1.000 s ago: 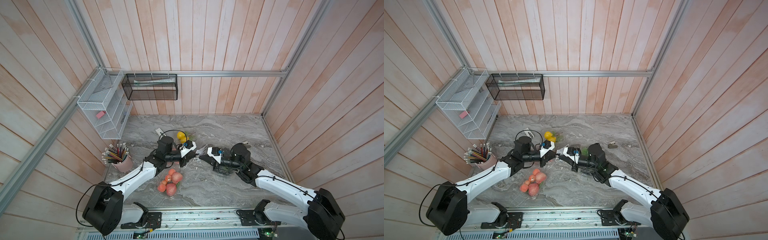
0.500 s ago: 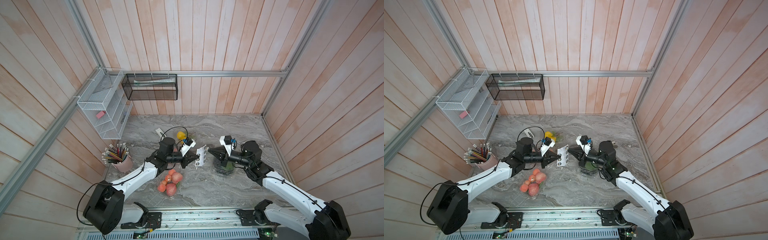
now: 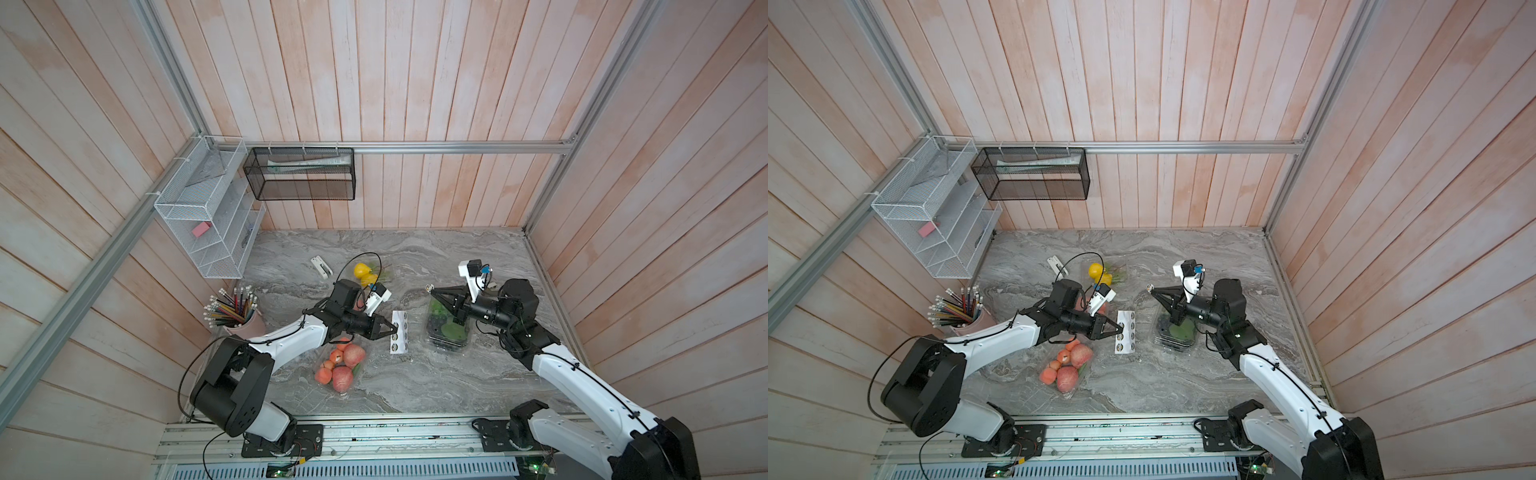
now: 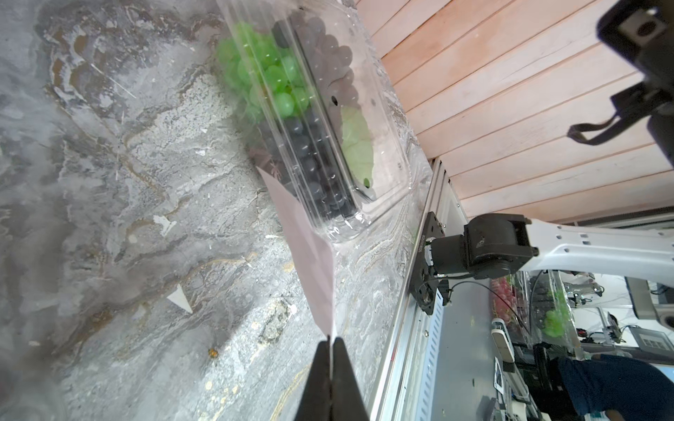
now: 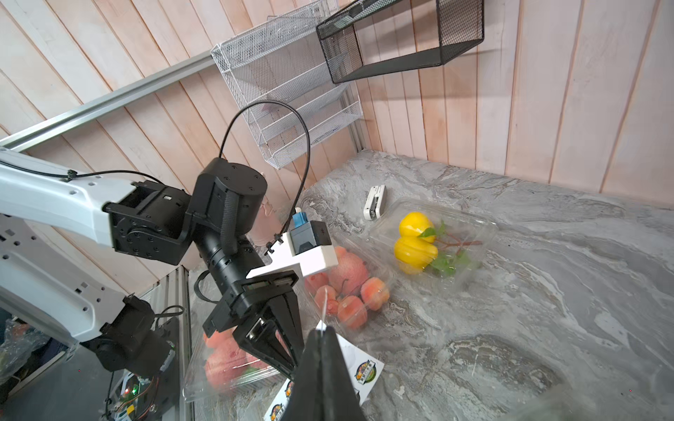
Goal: Label fruit boxes
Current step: Place the label sticker at the center of the board.
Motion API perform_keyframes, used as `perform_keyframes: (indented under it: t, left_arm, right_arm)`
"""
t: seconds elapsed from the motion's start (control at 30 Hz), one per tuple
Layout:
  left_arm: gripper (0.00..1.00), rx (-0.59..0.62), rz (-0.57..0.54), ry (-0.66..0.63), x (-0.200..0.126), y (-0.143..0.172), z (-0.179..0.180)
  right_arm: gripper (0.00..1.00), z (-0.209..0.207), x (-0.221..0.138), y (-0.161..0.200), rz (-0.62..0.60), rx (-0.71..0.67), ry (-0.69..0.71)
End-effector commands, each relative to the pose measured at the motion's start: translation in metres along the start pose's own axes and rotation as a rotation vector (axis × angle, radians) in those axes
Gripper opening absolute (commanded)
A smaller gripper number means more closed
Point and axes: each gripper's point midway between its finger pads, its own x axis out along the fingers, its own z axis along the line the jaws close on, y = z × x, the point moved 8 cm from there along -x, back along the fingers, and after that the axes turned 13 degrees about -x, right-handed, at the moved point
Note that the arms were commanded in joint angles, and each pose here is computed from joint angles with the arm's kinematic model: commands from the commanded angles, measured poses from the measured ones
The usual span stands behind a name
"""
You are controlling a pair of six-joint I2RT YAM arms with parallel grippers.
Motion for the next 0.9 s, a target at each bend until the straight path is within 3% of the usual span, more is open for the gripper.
perform_keyframes:
  t: [0.0,0.33,0.53,0.87]
  left_arm:
    - [0.0,-0.051,0.019,-0.035,0.002,-0.003,0.002]
    - [0.0,-0.117,0.068,-0.09,0.018,0.0,0.022]
    - [0.0,-0.125,0.099,-0.223,0.024,-0.006,0.037]
    - [0.1,-0.115,0.119,-0.366,0.027,-0.014,0.052]
  right_arm:
    - [0.0,0.001,-0.005,0.007,0.016,0.05,-0.005]
    - [0.0,0.0,-0.008,0.012,0.034,0.066,0.013]
    - [0.0,-0.003,-0.011,0.015,0.057,0.09,0.053]
    - [0.0,-0.007,-0.016,0.019,0.077,0.125,0.115]
